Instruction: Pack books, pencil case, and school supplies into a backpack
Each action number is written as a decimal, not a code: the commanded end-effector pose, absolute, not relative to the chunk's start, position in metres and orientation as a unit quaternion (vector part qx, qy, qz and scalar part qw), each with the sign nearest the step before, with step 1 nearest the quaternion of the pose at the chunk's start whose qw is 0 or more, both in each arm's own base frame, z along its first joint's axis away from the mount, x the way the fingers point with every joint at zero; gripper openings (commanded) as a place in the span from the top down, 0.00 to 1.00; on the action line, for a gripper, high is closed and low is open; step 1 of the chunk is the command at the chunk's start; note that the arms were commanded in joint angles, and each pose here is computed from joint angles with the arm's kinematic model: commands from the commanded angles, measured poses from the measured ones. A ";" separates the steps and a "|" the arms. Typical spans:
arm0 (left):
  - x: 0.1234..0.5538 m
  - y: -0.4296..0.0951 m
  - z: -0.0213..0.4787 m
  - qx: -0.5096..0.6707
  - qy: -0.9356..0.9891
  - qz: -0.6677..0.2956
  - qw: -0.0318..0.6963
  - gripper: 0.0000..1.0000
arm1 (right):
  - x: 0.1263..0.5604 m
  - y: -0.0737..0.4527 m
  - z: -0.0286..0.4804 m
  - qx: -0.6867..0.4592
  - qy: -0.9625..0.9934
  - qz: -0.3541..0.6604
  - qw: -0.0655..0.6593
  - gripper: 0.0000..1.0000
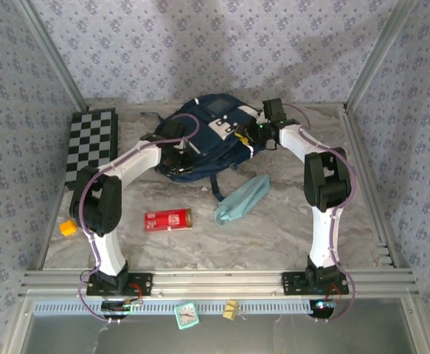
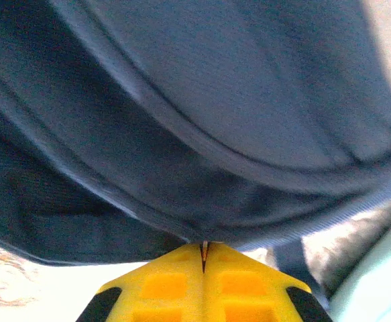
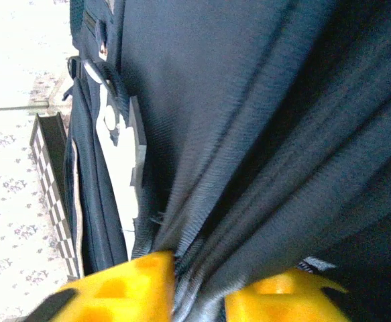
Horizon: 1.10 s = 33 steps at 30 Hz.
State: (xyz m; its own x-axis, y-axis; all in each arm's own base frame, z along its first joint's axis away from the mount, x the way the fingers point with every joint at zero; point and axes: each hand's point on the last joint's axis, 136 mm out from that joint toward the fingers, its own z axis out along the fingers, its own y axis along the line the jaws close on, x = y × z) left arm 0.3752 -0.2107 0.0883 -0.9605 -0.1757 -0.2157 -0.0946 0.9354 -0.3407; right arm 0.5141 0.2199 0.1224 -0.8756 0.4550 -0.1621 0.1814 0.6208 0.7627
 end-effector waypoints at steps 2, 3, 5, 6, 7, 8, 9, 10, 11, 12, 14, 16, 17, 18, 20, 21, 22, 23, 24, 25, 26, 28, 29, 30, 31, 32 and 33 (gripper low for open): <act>0.382 -0.200 0.071 -0.070 0.981 -0.143 0.109 1.00 | 0.502 0.228 0.142 0.161 0.873 0.414 0.201 0.59; 0.386 -0.203 0.070 -0.066 0.979 -0.149 0.121 1.00 | 0.495 0.232 0.142 0.160 0.874 0.415 0.197 0.56; 0.389 -0.203 0.067 -0.066 0.977 -0.154 0.130 0.97 | 0.481 0.244 0.142 0.149 0.875 0.419 0.190 0.53; 0.390 -0.204 0.066 -0.063 0.977 -0.155 0.133 0.93 | 0.475 0.249 0.141 0.146 0.877 0.417 0.188 0.53; 0.391 -0.204 0.065 -0.063 0.977 -0.154 0.134 0.92 | 0.471 0.252 0.143 0.143 0.878 0.416 0.190 0.52; 0.392 -0.203 0.064 -0.064 0.976 -0.153 0.138 0.91 | 0.467 0.255 0.142 0.140 0.879 0.414 0.192 0.52; 0.393 -0.203 0.063 -0.064 0.976 -0.152 0.140 0.90 | 0.465 0.256 0.144 0.138 0.880 0.410 0.195 0.52; 0.394 -0.204 0.063 -0.063 0.976 -0.152 0.143 0.88 | 0.463 0.256 0.144 0.138 0.882 0.407 0.196 0.52; 0.396 -0.203 0.063 -0.062 0.975 -0.151 0.149 0.85 | 0.461 0.257 0.144 0.138 0.882 0.407 0.196 0.51; 0.398 -0.202 0.062 -0.063 0.975 -0.145 0.154 0.84 | 0.459 0.259 0.144 0.137 0.881 0.408 0.195 0.51; 0.400 -0.202 0.061 -0.061 0.975 -0.141 0.158 0.83 | 0.455 0.265 0.144 0.136 0.881 0.410 0.193 0.51; 0.403 -0.203 0.058 -0.060 0.976 -0.139 0.158 0.83 | 0.450 0.275 0.143 0.131 0.883 0.408 0.190 0.51; 0.403 -0.204 0.056 -0.057 0.976 -0.139 0.157 0.85 | 0.447 0.280 0.142 0.130 0.884 0.406 0.190 0.51; 0.404 -0.207 0.057 -0.052 0.976 -0.137 0.160 0.86 | 0.445 0.284 0.140 0.134 0.886 0.402 0.189 0.51; 0.406 -0.209 0.059 -0.047 0.976 -0.132 0.166 0.91 | 0.441 0.289 0.131 0.154 0.888 0.390 0.188 0.51; 0.407 -0.210 0.060 -0.045 0.976 -0.131 0.167 0.94 | 0.439 0.292 0.127 0.163 0.886 0.392 0.189 0.50; 0.407 -0.210 0.061 -0.045 0.976 -0.129 0.168 0.96 | 0.439 0.296 0.125 0.170 0.882 0.397 0.190 0.49; 0.407 -0.209 0.064 -0.045 0.976 -0.126 0.171 0.98 | 0.438 0.302 0.123 0.177 0.878 0.403 0.188 0.48; 0.407 -0.208 0.066 -0.043 0.976 -0.124 0.173 1.00 | 0.438 0.308 0.121 0.180 0.876 0.406 0.187 0.47; 0.407 -0.208 0.069 -0.040 0.976 -0.122 0.176 1.00 | 0.439 0.312 0.120 0.182 0.876 0.405 0.189 0.46; 0.405 -0.207 0.071 -0.038 0.976 -0.117 0.178 1.00 | 0.440 0.315 0.118 0.186 0.876 0.401 0.192 0.45; 0.402 -0.206 0.077 -0.032 0.976 -0.112 0.182 1.00 | 0.446 0.319 0.114 0.195 0.876 0.395 0.196 0.42; 0.401 -0.206 0.080 -0.030 0.976 -0.112 0.185 1.00 | 0.450 0.322 0.113 0.199 0.874 0.399 0.195 0.41; 0.398 -0.207 0.083 -0.026 0.975 -0.112 0.188 1.00 | 0.454 0.327 0.112 0.198 0.871 0.405 0.194 0.41; 0.396 -0.209 0.088 -0.021 0.974 -0.113 0.193 1.00 | 0.456 0.328 0.108 0.200 0.874 0.399 0.192 0.41; 0.392 -0.210 0.090 -0.016 0.974 -0.112 0.197 1.00 | 0.456 0.329 0.104 0.201 0.878 0.390 0.190 0.41; 0.389 -0.210 0.092 -0.011 0.974 -0.109 0.198 1.00 | 0.456 0.328 0.099 0.203 0.883 0.378 0.188 0.41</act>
State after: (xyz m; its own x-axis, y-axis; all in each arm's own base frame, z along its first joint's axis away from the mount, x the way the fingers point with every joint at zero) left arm 0.3806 -0.2073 0.0589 -0.9570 -0.0881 -0.2765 -0.0263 0.9752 -0.2196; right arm 0.4419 0.3287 0.1044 -0.8744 0.4563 -0.1647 0.1806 0.6214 0.7624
